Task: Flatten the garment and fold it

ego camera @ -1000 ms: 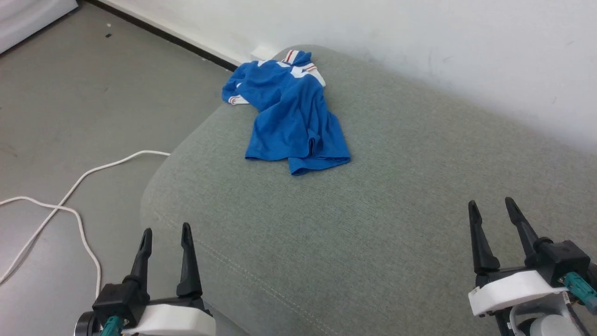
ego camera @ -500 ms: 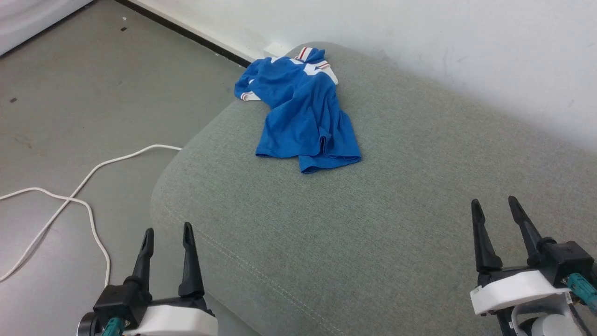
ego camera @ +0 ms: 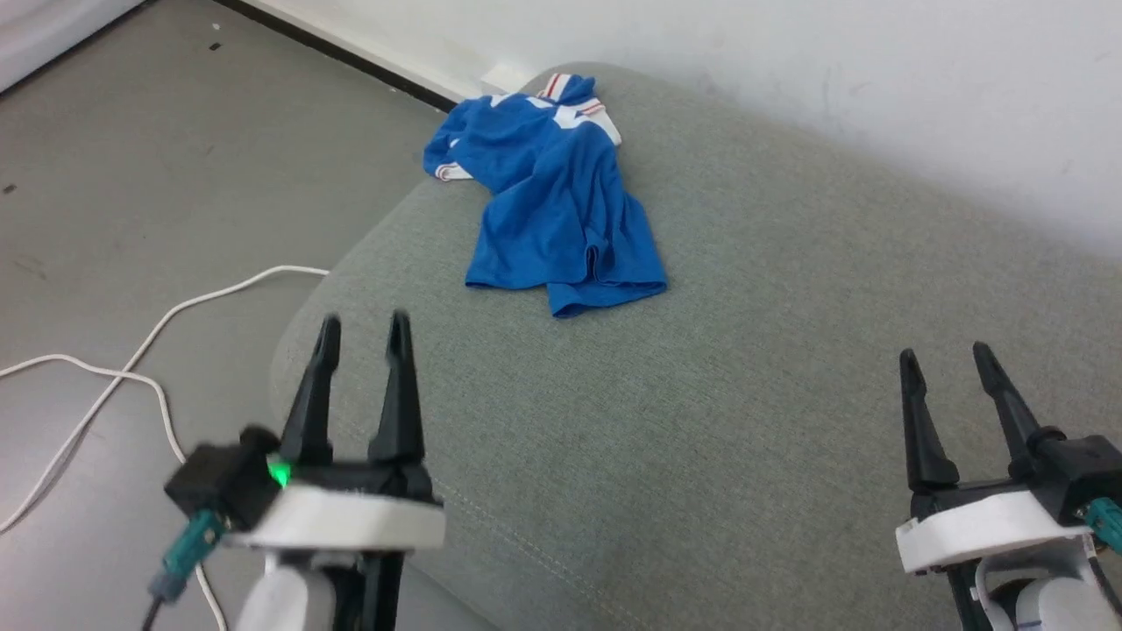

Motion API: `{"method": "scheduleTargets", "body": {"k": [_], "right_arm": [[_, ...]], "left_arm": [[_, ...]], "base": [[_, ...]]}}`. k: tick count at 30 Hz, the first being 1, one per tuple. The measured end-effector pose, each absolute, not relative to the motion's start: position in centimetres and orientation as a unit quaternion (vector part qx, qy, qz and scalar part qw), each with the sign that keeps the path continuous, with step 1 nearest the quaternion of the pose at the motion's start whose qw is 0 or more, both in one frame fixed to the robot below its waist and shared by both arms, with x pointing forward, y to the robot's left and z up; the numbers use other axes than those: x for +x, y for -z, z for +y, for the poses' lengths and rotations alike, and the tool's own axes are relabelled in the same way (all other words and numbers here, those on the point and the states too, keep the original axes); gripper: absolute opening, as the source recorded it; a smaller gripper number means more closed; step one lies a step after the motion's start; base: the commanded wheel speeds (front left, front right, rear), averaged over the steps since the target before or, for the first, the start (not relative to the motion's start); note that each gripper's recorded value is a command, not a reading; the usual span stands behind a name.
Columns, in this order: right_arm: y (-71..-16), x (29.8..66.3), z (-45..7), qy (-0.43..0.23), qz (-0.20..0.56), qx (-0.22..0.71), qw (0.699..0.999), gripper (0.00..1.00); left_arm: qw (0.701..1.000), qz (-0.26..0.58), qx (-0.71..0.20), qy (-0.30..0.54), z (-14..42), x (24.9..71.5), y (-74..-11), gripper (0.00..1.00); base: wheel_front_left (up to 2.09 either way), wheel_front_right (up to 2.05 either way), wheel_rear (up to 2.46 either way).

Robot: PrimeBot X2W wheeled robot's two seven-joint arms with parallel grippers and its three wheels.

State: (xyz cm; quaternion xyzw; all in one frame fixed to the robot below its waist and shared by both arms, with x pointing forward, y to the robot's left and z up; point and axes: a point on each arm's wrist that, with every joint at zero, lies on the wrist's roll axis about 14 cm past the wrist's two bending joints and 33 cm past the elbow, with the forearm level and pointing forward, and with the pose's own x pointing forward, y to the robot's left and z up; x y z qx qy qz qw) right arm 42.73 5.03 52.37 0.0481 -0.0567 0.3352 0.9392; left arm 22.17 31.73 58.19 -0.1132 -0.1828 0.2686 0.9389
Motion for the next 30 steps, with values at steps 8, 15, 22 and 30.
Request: {"method": "scheduleTargets", "body": {"k": [8, 15, 22, 30], "right_arm": [[-54.0, 44.2, 4.4, -0.334, -0.068, 0.029, 0.940, 1.00], [-54.7, 46.4, 2.7, -0.331, -0.076, 0.012, 0.940, 1.00], [-53.7, 47.9, 0.9, -0.324, -0.063, 0.009, 0.944, 1.00], [-51.1, 49.9, -1.4, -0.314, -0.039, -0.002, 0.949, 1.00]], "left_arm": [[0.943, -0.245, -0.060, -0.215, 32.1, 28.9, -67.7, 1.00], [0.960, -0.178, -0.009, -0.215, 34.9, 35.8, -70.4, 1.00], [0.972, -0.065, 0.038, -0.221, 38.3, 41.7, -68.3, 1.00], [0.979, 0.068, 0.065, -0.179, 38.5, 47.6, -61.6, 1.00]], "base": [[0.00, 0.00, 0.00], [0.00, 0.00, 0.00], [0.00, 0.00, 0.00], [0.00, 0.00, 0.00]]}}
